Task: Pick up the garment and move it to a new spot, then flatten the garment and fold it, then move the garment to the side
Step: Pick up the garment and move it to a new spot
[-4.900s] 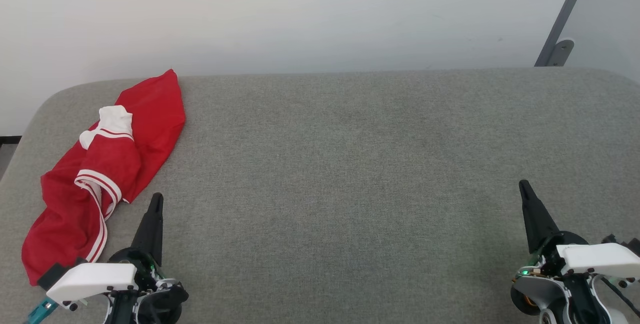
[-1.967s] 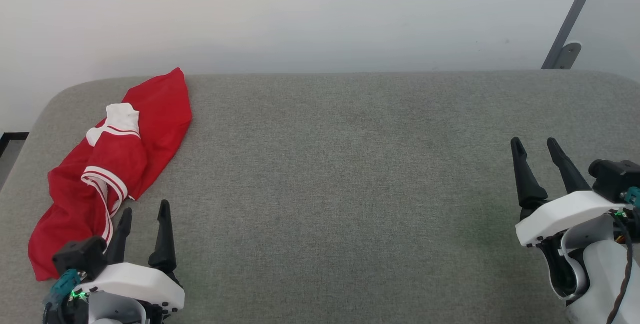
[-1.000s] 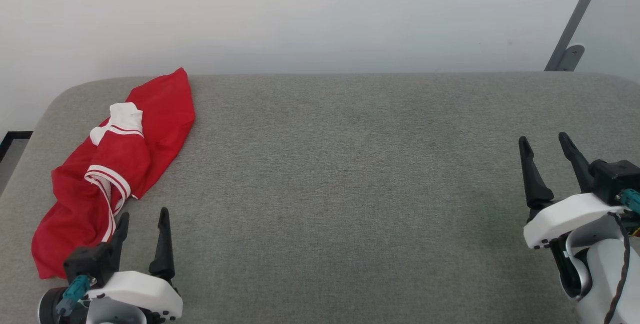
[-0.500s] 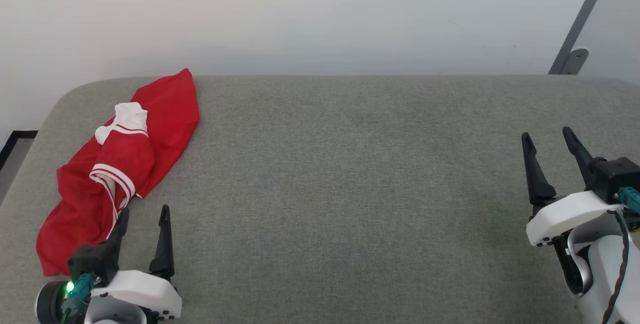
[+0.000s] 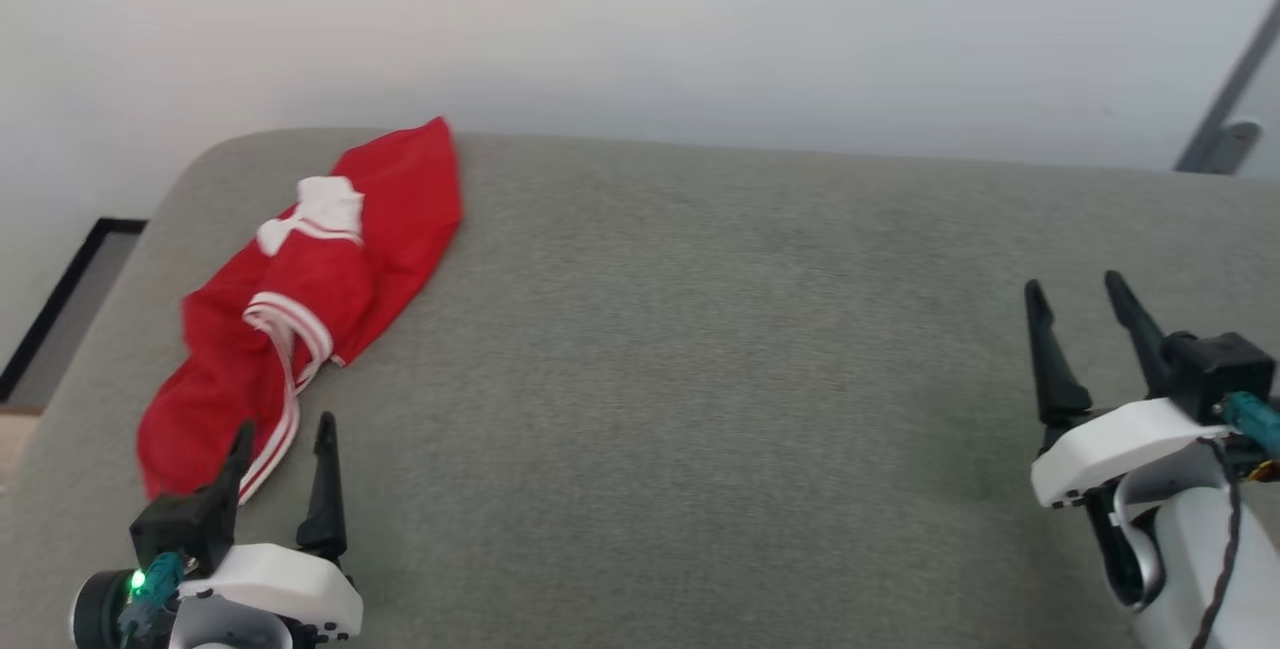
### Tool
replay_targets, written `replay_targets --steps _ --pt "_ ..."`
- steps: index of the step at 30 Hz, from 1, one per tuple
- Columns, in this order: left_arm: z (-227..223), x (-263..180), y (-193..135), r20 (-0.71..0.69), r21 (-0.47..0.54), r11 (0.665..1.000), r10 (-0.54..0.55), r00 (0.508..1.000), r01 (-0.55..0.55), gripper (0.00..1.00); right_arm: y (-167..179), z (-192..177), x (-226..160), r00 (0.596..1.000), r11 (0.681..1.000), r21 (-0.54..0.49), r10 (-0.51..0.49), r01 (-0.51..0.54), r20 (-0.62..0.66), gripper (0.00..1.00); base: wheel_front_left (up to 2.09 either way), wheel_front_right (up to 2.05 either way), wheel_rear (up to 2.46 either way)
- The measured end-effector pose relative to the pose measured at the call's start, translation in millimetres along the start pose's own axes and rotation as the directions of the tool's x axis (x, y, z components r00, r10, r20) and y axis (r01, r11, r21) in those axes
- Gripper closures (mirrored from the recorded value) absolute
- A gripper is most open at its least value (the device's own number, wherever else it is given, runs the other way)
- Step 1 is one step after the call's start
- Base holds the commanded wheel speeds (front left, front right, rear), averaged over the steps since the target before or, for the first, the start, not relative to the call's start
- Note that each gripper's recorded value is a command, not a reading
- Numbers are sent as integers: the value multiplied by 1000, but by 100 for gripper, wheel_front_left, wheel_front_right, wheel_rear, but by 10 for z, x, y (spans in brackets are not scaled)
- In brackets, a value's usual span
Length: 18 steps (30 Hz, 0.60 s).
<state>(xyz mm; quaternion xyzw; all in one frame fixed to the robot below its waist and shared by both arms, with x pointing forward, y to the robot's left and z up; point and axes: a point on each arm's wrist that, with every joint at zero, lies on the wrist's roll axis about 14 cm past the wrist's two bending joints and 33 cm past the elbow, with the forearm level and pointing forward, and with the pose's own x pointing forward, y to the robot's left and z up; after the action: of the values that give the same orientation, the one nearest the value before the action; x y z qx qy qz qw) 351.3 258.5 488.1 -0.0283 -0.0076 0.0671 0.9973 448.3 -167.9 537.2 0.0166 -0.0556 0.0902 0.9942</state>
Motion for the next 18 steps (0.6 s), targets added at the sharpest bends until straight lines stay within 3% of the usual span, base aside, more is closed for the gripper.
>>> replay_targets --steps 9,18 --pt "-14 -380 503 2 -29 984 176 984 -176 0 849 -170 211 979 977 74 203 -200 -28 0 0 0 0" --pt "-34 -979 1001 6 -64 927 371 928 -370 0 1874 -282 204 895 891 140 442 -432 -51 0 0 0 0"
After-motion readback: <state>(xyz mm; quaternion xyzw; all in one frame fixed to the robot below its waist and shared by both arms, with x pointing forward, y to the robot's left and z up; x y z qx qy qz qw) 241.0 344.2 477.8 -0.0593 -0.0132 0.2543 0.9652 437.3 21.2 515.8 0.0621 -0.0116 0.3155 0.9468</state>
